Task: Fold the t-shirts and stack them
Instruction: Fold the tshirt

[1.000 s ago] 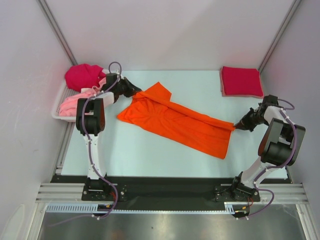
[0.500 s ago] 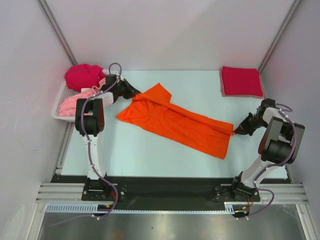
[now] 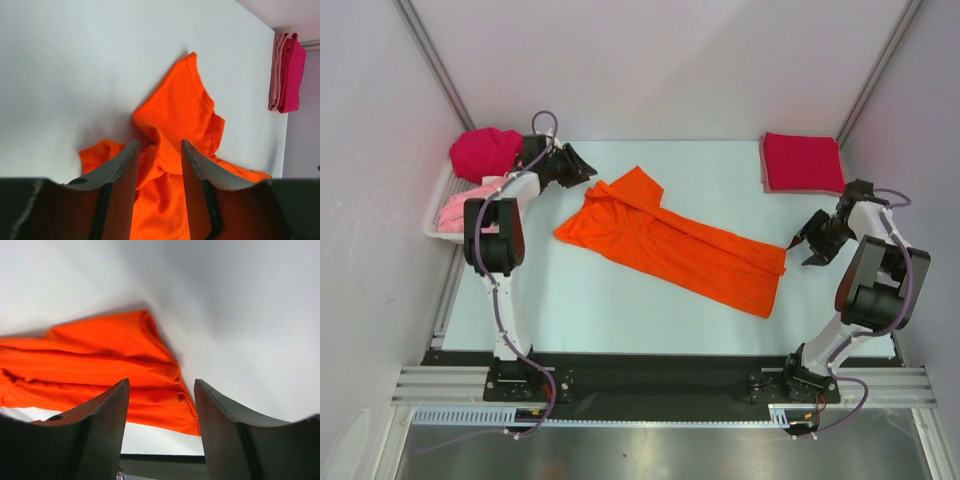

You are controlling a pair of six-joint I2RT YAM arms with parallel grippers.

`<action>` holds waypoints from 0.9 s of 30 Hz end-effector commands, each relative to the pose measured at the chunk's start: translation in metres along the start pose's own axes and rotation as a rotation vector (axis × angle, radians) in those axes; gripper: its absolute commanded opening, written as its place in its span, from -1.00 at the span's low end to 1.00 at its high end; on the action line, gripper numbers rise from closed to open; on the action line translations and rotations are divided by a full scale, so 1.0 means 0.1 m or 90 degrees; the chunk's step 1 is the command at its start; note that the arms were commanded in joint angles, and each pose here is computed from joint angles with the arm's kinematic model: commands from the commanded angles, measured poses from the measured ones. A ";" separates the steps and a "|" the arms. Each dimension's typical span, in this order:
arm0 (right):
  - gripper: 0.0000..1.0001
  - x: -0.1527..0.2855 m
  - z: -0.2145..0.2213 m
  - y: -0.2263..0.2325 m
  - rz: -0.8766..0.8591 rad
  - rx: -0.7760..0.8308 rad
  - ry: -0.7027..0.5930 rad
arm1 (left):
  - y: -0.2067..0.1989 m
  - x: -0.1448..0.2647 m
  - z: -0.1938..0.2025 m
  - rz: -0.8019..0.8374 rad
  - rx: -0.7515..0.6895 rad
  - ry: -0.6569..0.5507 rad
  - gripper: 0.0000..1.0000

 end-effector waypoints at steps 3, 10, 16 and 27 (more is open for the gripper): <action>0.23 0.49 -0.21 0.39 -0.052 0.058 -0.116 | -0.63 0.55 -0.37 0.030 -0.096 -0.078 -0.07; 0.41 0.33 -0.15 1.65 -0.309 0.163 -0.141 | -0.96 0.47 -0.23 0.084 -0.244 -0.062 0.26; 0.39 -0.25 -0.09 2.74 -0.415 0.149 -0.136 | -0.97 0.31 -0.26 0.082 -0.223 -0.073 0.28; 0.20 -1.03 0.14 3.72 -0.473 0.168 -0.126 | -0.83 0.47 0.17 0.090 -0.168 -0.023 0.11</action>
Point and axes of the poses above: each gripper's point midway between its finger pads, its own x axis back along the fingers, its own y axis along the line the jaws close on, z = x × y, the point moved 5 cm from there along x, back along the fingers, and after that the axes turned 4 degrees about x, right-handed, at the moved point
